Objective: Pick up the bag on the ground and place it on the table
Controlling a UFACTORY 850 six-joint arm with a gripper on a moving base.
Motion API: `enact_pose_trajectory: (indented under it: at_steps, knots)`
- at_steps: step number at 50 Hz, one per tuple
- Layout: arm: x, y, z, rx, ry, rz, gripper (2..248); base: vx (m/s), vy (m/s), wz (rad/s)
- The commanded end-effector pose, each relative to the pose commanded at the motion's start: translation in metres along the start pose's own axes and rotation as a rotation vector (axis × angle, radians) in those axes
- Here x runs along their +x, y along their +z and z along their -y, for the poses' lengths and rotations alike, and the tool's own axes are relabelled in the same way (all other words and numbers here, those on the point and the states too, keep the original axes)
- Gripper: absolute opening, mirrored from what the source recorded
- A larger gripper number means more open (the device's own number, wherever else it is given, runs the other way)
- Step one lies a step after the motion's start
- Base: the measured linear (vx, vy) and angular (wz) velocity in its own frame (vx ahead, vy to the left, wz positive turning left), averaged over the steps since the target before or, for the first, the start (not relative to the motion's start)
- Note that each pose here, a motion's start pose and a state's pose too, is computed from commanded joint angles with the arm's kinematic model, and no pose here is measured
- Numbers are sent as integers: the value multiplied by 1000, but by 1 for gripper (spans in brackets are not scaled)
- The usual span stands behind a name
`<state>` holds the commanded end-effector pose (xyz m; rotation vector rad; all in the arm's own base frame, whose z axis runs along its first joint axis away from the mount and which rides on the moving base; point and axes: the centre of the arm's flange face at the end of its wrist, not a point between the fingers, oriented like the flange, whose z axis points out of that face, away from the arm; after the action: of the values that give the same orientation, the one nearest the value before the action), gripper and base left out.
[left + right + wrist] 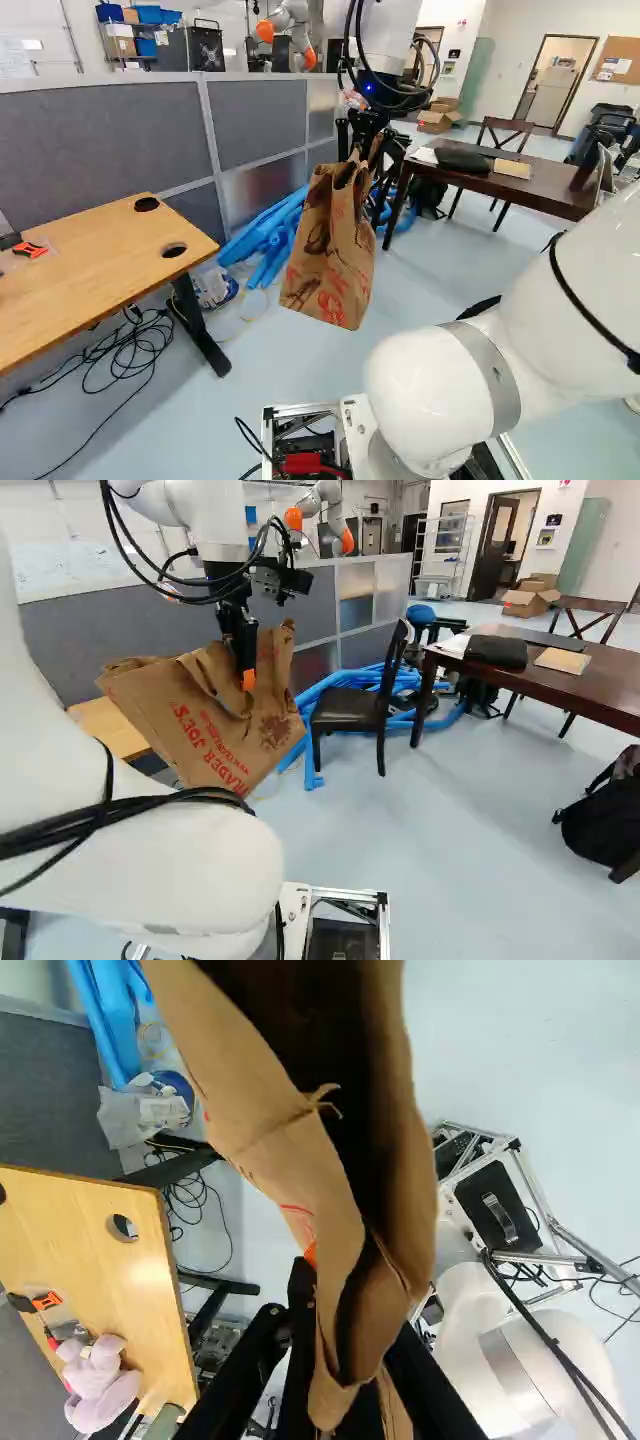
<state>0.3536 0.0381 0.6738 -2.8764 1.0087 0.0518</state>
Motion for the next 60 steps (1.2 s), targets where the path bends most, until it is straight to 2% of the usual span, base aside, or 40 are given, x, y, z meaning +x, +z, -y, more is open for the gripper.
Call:
enact_pose_trajectory:
  at_steps: [17, 37, 49, 60]
  knots:
    - [0, 0, 0, 0, 0, 0, 26, 10, 0, -1]
    - [0, 0, 0, 0, 0, 0, 26, 105, 6, -18]
    - [0, 0, 0, 0, 0, 0, 26, 95, 105, 193]
    - [0, 0, 0, 0, 0, 0, 26, 58, 175, 451]
